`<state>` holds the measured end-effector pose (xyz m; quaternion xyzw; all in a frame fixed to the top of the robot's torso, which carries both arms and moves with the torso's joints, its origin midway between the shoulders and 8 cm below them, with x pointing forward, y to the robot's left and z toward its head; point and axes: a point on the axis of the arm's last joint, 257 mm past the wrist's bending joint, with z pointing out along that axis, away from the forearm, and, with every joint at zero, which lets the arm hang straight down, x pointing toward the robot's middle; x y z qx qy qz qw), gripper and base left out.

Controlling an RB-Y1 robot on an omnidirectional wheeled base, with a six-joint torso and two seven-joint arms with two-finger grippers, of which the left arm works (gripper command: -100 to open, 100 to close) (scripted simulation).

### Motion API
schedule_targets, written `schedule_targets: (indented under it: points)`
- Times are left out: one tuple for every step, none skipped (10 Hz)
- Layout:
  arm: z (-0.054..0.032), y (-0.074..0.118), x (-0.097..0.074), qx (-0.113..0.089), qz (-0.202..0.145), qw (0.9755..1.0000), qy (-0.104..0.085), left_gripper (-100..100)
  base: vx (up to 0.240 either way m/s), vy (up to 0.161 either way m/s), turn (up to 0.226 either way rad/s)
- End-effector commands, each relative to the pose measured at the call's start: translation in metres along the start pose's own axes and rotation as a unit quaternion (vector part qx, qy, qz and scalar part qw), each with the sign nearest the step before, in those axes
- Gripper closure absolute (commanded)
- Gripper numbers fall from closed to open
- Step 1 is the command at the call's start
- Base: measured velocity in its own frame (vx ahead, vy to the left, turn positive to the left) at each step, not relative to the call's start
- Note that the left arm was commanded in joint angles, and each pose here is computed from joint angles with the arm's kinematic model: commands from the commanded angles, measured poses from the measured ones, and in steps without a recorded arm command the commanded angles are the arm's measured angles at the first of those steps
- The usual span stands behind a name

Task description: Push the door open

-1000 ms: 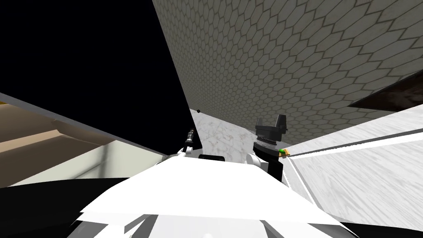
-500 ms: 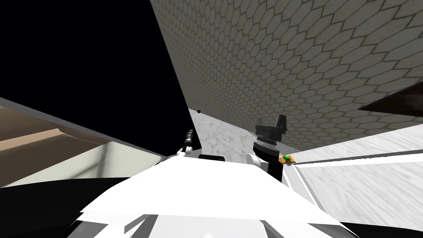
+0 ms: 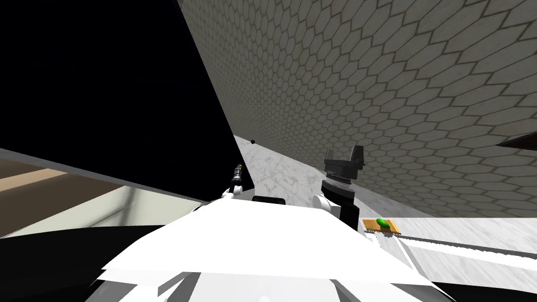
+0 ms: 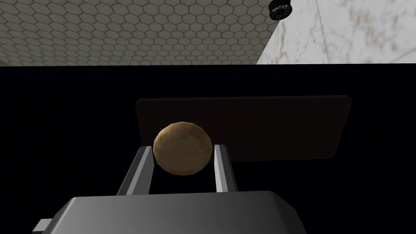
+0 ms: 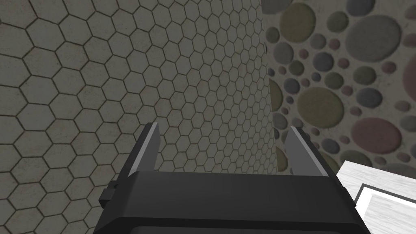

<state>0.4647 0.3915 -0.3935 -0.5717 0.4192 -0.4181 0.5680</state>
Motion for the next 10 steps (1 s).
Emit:
schedule_targets:
  points:
    - [0.0019, -0.002, -0.013, 0.003, 0.002, 0.9999, -0.015, 100, 0.183, -0.062, 0.053]
    - [0.0019, -0.002, -0.019, 0.003, 0.001, 0.9998, -0.021, 100, 0.2, -0.074, 0.055]
    - [0.0019, -0.002, -0.023, 0.003, 0.001, 0.9996, -0.027, 100, 0.174, -0.067, 0.075]
    - [0.0018, -0.002, -0.028, 0.003, 0.001, 0.9995, -0.032, 100, 0.162, -0.072, 0.054]
    - [-0.0006, 0.0, -0.026, 0.001, 0.001, 0.9996, -0.029, 100, 0.074, -0.029, 0.038]
    - [-0.0006, -0.001, -0.037, 0.001, 0.001, 0.9991, -0.042, 100, 0.143, -0.018, 0.043]
    - [-0.0011, -0.001, -0.042, 0.001, 0.001, 0.9989, -0.047, 100, 0.229, -0.018, 0.059]
    - [-0.0021, -0.001, -0.05, 0.001, 0.001, 0.9984, -0.057, 100, 0.263, 0.004, 0.048]
    - [-0.0029, -0.001, -0.056, 0.002, 0.001, 0.9979, -0.064, 100, 0.233, 0.0, 0.05]
    - [-0.0044, -0.001, -0.066, 0.002, 0.001, 0.9971, -0.076, 100, 0.25, 0.011, 0.041]
